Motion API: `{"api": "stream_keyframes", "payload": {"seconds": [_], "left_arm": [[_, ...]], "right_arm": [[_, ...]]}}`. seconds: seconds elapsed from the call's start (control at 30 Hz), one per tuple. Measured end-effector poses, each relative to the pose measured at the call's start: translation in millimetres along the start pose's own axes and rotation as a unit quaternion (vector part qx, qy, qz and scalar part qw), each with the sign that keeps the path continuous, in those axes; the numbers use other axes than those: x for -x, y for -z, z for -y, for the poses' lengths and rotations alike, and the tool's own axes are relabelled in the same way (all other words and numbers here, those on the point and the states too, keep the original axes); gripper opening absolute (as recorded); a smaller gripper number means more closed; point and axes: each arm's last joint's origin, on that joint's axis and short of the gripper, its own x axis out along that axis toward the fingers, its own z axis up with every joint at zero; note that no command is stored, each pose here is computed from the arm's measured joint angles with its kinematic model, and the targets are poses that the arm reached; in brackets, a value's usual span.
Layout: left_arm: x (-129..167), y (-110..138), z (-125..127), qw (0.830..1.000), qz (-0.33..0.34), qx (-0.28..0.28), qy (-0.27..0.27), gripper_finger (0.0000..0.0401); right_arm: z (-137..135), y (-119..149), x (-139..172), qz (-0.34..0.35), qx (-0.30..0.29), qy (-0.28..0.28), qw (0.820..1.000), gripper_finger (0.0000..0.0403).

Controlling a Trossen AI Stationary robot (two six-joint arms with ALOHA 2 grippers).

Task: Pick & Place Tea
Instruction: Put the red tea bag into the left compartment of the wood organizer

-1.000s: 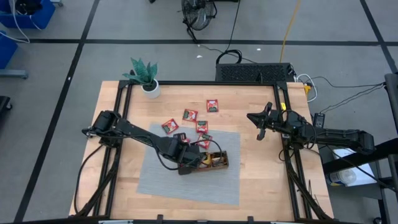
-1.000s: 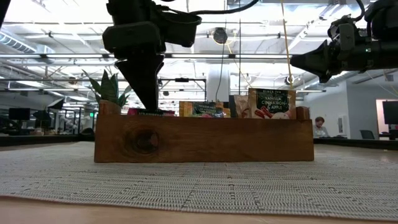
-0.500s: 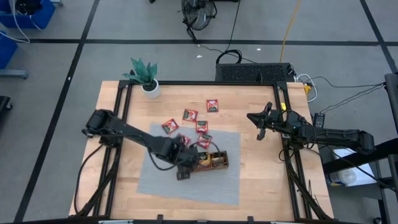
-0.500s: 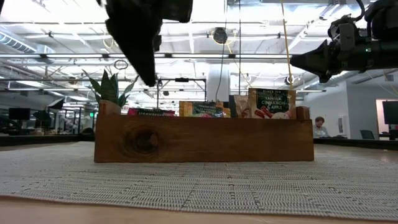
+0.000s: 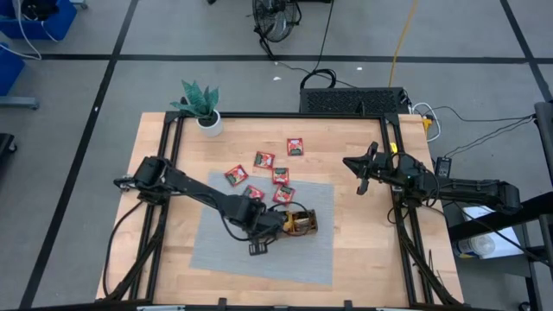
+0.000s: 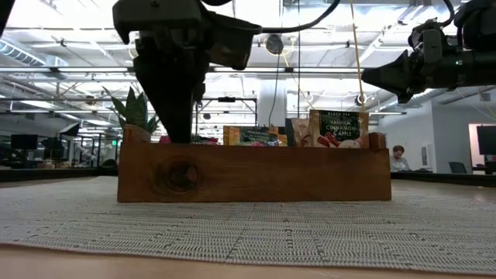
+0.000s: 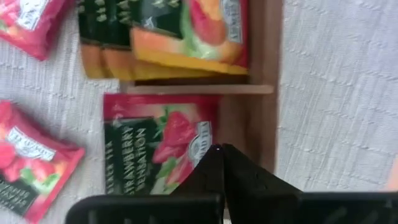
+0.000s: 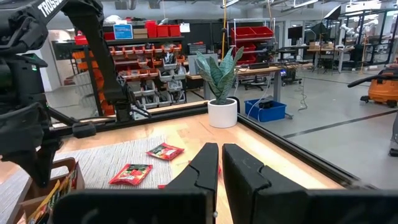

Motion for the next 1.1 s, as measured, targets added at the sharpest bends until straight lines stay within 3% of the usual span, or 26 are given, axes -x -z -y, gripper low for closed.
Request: {"api": "stream_keyframes", "payload": {"seconds": [0.57, 0.83, 1.1], "left_arm": [[-29, -6, -3, 0.998, -0.037, -0.005, 0.053, 0.0001], [-28, 1, -17, 0.997, -0.073, 0.004, -0.019, 0.0], [-28, 2, -20, 0.996, -0.073, -0.011, -0.054, 0.0]], "right_arm": [[0, 0, 0, 0.0, 0.0, 0.0, 1.0, 0.0013], [0, 0, 0, 0.0, 0.0, 0.0, 1.0, 0.0013], [0, 0, 0, -0.001, 0.0, 0.0, 1.0, 0.0014]]}}
